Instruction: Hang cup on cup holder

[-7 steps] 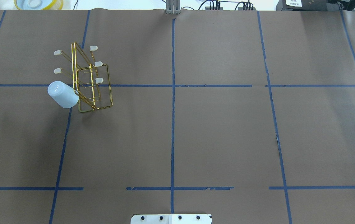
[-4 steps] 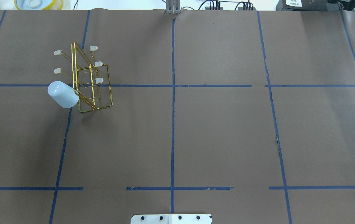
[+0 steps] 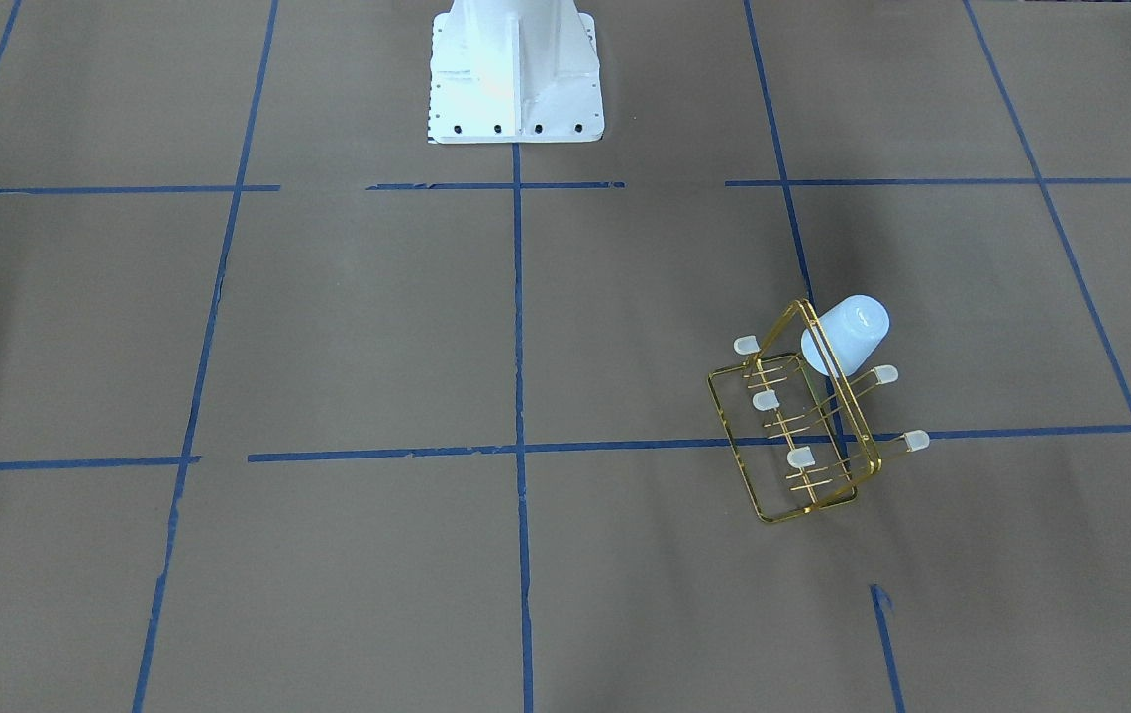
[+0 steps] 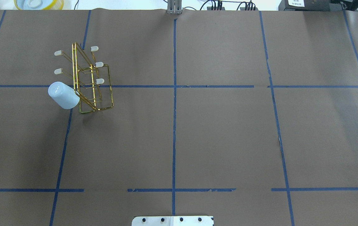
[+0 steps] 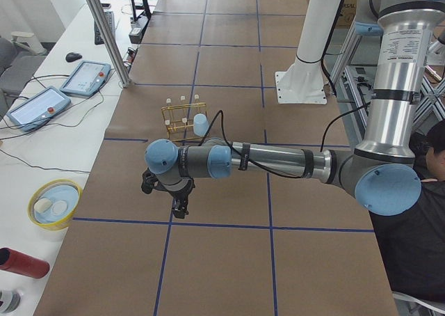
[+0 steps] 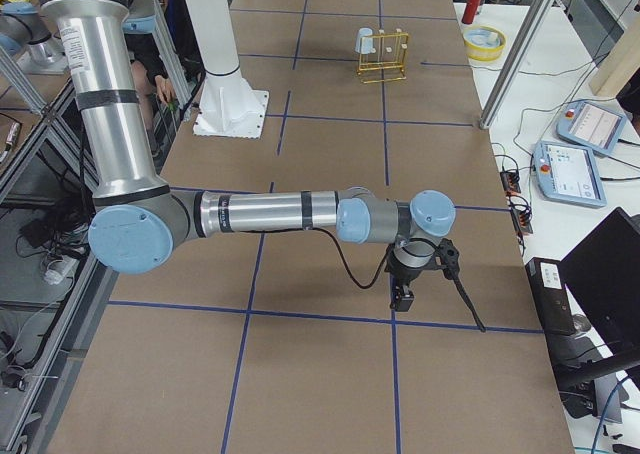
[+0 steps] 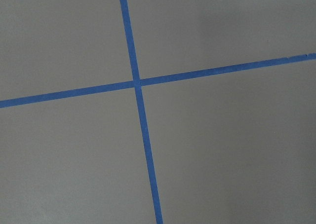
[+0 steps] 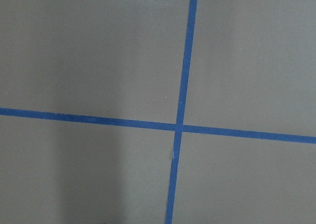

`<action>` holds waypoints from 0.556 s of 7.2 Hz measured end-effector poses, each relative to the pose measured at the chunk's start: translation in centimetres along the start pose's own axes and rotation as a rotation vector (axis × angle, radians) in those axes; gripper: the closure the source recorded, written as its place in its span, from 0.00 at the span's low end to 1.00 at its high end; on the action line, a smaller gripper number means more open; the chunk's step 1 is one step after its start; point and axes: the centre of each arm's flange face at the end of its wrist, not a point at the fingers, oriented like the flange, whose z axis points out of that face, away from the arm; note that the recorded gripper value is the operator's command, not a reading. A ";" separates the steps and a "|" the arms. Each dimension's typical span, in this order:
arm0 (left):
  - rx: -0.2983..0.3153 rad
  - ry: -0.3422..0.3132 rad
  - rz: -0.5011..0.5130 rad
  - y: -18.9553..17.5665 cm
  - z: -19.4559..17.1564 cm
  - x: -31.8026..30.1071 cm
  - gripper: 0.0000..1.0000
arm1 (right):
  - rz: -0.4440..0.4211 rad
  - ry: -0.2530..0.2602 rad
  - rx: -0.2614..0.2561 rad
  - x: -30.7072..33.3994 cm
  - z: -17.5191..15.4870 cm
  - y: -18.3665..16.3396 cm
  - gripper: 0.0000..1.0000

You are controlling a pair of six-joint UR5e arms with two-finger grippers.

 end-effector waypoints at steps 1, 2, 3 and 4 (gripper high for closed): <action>0.012 -0.004 -0.003 0.0 -0.6 0.0 0.00 | 0.000 0.000 0.000 0.0 0.0 0.0 0.00; 0.026 -0.012 -0.011 0.2 -1.3 -0.4 0.00 | -0.001 0.000 0.000 0.0 0.0 0.0 0.00; 0.035 -0.031 -0.020 0.4 -1.9 -1.0 0.00 | -0.001 0.000 0.000 0.0 0.0 0.0 0.00; 0.038 -0.047 -0.021 0.7 -2.1 -1.4 0.00 | -0.001 0.000 0.000 0.0 0.0 0.0 0.00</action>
